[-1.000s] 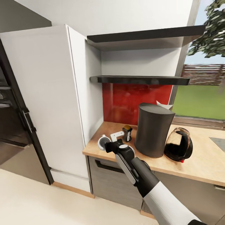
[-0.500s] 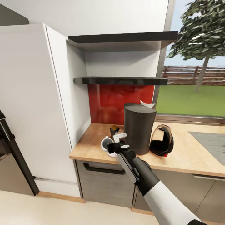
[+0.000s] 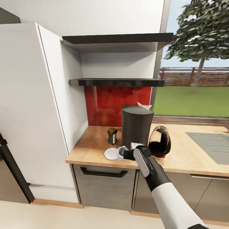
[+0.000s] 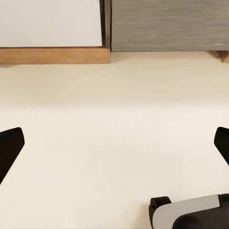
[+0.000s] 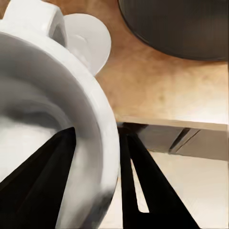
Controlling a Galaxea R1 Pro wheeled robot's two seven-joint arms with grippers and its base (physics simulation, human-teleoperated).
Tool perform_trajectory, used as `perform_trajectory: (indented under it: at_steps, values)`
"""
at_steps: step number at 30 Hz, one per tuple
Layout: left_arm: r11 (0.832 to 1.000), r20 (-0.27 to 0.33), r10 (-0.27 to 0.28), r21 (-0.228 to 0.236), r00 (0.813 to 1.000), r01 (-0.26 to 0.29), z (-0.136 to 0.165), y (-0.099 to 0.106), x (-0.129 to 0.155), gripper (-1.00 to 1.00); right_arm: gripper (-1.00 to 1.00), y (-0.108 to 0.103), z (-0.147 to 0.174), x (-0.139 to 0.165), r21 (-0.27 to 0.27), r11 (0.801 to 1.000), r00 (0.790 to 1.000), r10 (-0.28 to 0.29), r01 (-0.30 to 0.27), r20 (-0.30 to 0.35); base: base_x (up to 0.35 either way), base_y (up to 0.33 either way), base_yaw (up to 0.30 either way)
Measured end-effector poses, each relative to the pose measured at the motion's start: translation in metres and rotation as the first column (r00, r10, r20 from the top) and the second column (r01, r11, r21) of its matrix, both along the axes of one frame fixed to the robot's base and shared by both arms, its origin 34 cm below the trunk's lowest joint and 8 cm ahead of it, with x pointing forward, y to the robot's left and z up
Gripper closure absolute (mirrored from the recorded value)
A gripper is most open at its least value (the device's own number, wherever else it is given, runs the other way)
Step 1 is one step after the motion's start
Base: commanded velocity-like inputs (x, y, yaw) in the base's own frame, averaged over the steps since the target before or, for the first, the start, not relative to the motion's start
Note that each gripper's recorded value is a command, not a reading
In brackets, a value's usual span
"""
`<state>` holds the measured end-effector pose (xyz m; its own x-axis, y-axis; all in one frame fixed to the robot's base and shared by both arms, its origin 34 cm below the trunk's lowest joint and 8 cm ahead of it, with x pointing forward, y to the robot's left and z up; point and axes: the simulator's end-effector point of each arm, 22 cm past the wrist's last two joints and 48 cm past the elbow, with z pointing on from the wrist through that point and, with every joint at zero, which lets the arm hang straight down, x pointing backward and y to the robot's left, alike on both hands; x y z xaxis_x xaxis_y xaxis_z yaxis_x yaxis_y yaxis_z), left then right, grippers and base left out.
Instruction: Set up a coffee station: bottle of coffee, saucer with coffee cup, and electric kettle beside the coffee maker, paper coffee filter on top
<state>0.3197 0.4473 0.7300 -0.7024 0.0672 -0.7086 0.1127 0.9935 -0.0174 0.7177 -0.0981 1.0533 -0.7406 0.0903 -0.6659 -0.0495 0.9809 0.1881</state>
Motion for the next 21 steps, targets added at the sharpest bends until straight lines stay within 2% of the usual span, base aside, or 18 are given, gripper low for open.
perform_trajectory:
  at_steps: [2, 6, 9, 10, 13, 15, 17, 21]
  values:
    - [1.0, -0.001, 0.0, 0.0, 1.0, 0.0, 0.0, 0.0, 0.0, -1.0, 1.0, -0.001, -0.004, -0.004, 0.007, 1.0, 1.0, -0.012, 0.012, -0.028, 0.0, 0.0, -0.001]
    - [1.0, -0.002, 0.001, -0.001, 1.0, -0.001, 0.0, 0.0, -0.001, -1.0, 1.0, -0.01, -0.012, -0.011, 0.01, 0.997, 0.994, -0.073, 0.074, -0.086, 0.0, 0.0, 0.0]
    - [1.0, -0.002, 0.001, -0.002, 1.0, -0.001, -0.001, 0.0, -0.001, -1.0, 1.0, -0.004, -0.019, -0.021, 0.071, 0.991, 0.982, -0.105, 0.117, -0.155, 0.0, 0.0, 0.0]
    - [1.0, -0.003, 0.001, -0.002, 1.0, -0.001, -0.001, -0.001, -0.001, -1.0, 1.0, -0.002, -0.02, -0.023, 0.084, 0.989, 0.98, -0.107, 0.122, -0.168, 0.0, 0.0, 0.0]
    - [1.0, -0.004, 0.002, -0.003, 1.0, -0.002, -0.001, -0.001, -0.002, -1.0, 1.0, 0.016, -0.021, -0.032, 0.182, 0.974, 0.968, -0.091, 0.136, -0.233, 0.009, 0.01, 0.0]
    - [1.0, -0.005, 0.001, -0.004, 1.0, -0.001, -0.001, -0.001, -0.002, -1.0, 1.0, 0.024, -0.02, -0.036, 0.219, 0.966, 0.965, -0.078, 0.136, -0.252, 0.071, 0.12, 0.0]
    - [1.0, -0.007, 0.0, -0.005, 1.0, 0.0, -0.002, -0.002, -0.003, -1.0, 1.0, 0.029, -0.019, -0.038, 0.246, 0.96, 0.962, -0.069, 0.137, -0.266, 0.108, 0.21, 0.0]
    - [1.0, -0.009, -0.003, -0.006, 1.0, 0.003, -0.002, -0.003, -0.004, -1.0, 1.0, 0.032, -0.019, -0.039, 0.263, 0.955, 0.959, -0.065, 0.14, -0.275, 0.127, 0.263, 0.0]
